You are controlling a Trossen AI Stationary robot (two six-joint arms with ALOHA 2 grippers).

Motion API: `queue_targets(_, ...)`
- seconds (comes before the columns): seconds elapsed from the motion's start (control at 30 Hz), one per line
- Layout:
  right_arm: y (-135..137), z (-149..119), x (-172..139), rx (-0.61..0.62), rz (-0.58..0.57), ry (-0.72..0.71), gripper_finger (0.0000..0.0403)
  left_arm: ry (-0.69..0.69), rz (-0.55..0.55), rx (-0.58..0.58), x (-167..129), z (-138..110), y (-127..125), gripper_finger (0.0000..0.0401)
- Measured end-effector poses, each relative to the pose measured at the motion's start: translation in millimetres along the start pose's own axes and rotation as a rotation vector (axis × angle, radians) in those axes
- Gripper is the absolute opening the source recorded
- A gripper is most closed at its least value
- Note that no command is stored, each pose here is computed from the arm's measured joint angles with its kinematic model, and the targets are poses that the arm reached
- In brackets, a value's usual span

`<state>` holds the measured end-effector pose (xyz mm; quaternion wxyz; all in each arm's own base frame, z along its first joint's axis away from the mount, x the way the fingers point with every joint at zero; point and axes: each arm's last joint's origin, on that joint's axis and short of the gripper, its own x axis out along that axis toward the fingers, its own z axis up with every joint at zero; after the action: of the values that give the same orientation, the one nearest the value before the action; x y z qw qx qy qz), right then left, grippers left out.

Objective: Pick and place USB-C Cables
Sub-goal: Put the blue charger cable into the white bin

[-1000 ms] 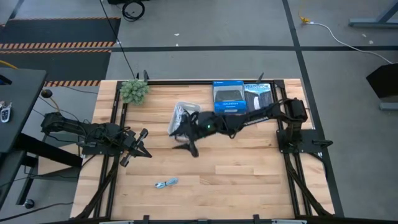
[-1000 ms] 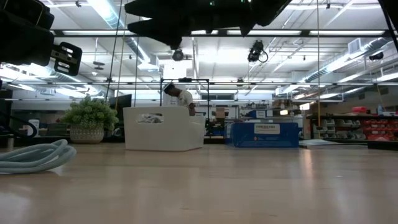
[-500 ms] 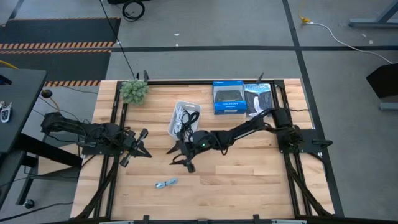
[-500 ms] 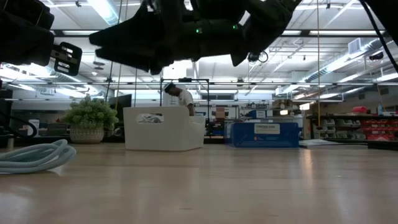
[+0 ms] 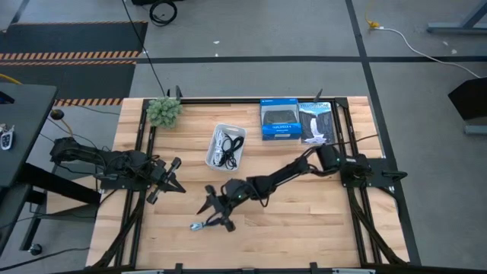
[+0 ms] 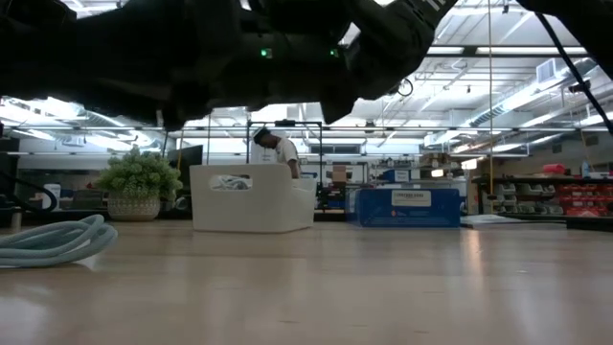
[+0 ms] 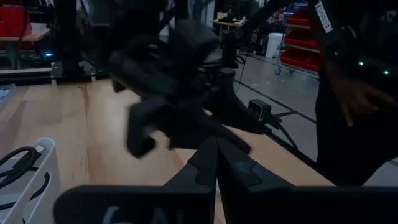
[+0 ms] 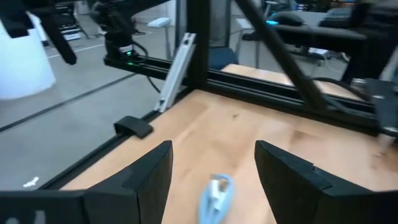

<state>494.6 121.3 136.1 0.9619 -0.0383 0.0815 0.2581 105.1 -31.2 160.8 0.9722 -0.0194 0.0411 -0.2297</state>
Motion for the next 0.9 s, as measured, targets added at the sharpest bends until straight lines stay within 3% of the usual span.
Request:
queue_targets(0.2,10.9,-8.7,19.1,0.011,0.044,-0.006,0.0235,0.0,0.0,0.0,0.0,0.0,0.0,0.0011)
queue_targets(0.43,3.1,-9.2,18.3,0.171,0.041,0.0,0.0231,0.0,0.0,0.0,0.0,-0.1,0.0,0.0011)
queue_targets(0.63,-18.9,-20.9,10.3,0.07,0.026,0.106,0.0223,0.0,0.0,0.0,0.0,0.0,0.0,0.0011)
queue_targets(0.9,-27.6,-36.6,1.0,0.022,0.231,0.219,0.0224,0.0,0.0,0.0,0.0,0.0,0.0,0.0011)
